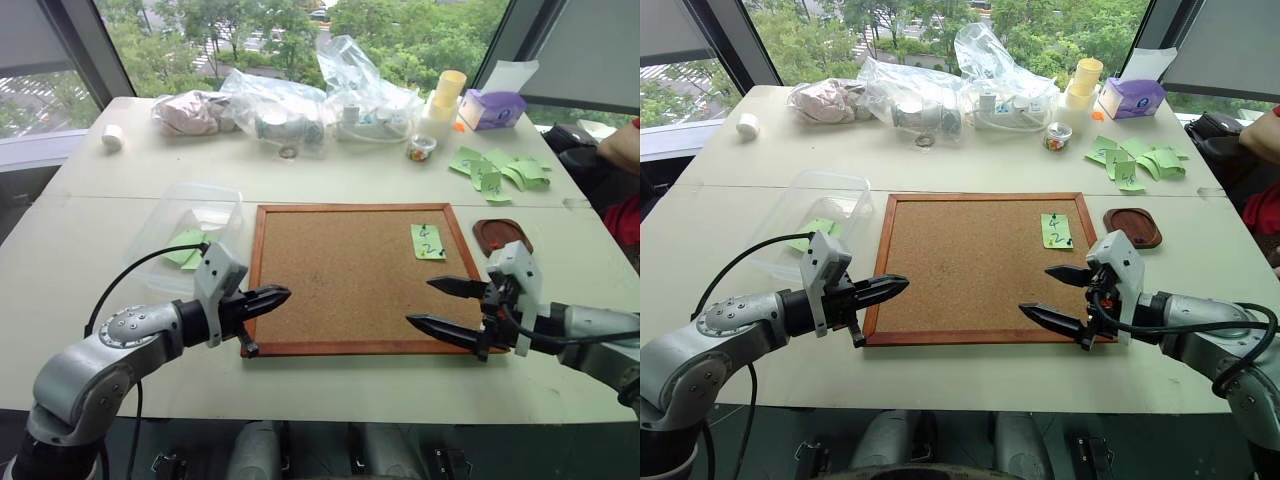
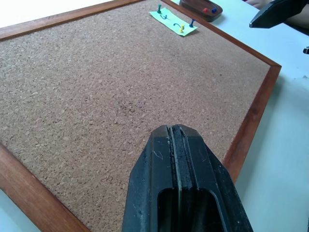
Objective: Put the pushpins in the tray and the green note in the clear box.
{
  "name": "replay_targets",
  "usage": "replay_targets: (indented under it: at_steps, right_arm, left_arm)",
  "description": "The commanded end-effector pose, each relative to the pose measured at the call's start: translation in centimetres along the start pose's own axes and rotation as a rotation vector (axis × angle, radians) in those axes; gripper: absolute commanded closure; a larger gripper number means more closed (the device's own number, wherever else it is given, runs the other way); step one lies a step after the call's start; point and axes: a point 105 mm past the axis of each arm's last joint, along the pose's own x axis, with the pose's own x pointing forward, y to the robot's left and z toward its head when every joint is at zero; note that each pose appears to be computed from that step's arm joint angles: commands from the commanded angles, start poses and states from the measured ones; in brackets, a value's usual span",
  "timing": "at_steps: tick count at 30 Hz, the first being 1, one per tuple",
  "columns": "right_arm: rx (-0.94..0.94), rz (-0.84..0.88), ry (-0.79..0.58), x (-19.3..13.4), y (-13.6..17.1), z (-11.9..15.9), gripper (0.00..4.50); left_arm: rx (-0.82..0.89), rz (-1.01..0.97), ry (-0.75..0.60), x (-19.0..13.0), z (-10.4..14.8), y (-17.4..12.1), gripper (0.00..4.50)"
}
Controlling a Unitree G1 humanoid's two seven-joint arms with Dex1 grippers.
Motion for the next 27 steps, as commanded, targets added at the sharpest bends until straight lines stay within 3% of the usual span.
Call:
replay_targets:
  at_steps: [1, 23, 27]
  right_arm:
    - [-0.042, 0.002, -0.021, 0.0, 0.6, 0.7, 0.0]
    - [0.028, -0.029, -0.017, 0.6, 0.6, 0.7, 0.0]
    - [0.023, -0.062, -0.035, 0.4, 0.0, 1.4, 0.0]
  left_arm:
    - [0.027, -0.012, -0.021, -0.3, 0.9, -0.3, 4.42]
    - [0.018, -0.048, -0.029, 0.6, 1.0, 0.0, 4.42]
    - [0.119, -0.045, 0.025, 1.0, 1.5, 0.4, 4.42]
